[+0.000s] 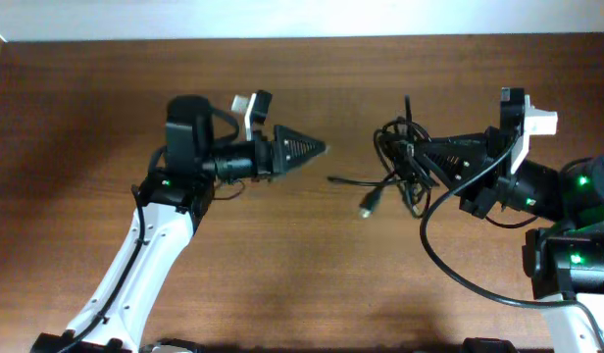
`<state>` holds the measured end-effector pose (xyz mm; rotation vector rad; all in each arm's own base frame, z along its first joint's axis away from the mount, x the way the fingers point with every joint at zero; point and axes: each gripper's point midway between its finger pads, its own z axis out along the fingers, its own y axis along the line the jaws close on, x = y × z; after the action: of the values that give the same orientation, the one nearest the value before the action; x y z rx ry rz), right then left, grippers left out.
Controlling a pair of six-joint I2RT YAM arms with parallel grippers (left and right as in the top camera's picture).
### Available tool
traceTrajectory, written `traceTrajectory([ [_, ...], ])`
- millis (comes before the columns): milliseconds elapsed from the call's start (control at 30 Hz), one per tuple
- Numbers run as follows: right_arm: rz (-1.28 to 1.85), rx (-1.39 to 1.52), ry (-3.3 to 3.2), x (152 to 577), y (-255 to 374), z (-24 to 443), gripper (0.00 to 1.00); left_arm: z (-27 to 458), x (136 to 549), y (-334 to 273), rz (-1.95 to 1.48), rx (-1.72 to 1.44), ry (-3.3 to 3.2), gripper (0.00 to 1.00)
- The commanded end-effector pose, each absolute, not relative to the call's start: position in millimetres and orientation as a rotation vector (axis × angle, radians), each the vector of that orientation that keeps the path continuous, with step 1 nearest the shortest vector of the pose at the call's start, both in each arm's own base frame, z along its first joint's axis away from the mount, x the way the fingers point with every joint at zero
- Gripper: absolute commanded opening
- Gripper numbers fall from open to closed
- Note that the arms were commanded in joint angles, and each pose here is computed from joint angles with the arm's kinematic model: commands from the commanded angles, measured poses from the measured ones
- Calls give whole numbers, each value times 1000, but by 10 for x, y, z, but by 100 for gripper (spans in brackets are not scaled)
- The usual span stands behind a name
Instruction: Untangle cables
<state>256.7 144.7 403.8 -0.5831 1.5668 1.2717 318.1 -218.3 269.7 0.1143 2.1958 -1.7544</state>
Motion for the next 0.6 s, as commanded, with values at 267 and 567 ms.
traceTrajectory([
  [267, 1224, -1027, 1333, 1998, 1576, 4282, 4, 3442, 2750, -2282, -1589, 1055, 1486, 99],
  [567, 1229, -1033, 1334, 1987, 1578, 4279, 4, 3454, 2772, -2483, -1244, 1247, 1161, 99],
])
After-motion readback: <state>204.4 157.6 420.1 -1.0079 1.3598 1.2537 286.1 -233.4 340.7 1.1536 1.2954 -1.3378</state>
